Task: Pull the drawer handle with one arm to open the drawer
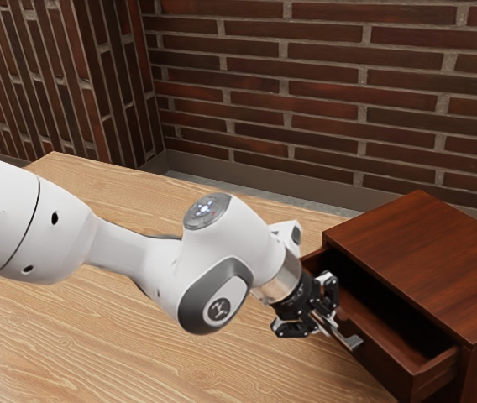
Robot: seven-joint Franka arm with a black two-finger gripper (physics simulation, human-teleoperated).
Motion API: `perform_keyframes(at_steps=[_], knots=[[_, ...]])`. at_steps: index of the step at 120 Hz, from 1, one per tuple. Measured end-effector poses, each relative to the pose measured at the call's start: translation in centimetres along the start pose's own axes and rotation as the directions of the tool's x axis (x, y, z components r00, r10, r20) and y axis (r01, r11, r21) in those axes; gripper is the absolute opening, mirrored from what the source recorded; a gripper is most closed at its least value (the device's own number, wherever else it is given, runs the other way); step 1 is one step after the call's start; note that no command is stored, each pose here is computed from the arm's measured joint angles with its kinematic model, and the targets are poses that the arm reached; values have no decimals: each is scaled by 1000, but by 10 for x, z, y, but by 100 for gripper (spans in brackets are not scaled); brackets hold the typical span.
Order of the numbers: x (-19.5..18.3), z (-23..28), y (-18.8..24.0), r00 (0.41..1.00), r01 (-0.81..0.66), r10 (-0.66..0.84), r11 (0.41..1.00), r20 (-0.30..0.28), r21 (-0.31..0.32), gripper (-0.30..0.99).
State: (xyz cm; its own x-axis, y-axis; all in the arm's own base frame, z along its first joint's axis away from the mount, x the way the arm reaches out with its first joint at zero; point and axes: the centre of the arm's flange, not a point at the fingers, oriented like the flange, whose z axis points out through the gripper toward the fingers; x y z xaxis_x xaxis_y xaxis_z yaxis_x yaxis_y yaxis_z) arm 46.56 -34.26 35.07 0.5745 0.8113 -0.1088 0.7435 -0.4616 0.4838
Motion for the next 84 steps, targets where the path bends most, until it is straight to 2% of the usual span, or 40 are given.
perform_keyframes(at_steps=[84], knots=[[-2,-22,-39,1000,-1,1,1000,8,31,1]])
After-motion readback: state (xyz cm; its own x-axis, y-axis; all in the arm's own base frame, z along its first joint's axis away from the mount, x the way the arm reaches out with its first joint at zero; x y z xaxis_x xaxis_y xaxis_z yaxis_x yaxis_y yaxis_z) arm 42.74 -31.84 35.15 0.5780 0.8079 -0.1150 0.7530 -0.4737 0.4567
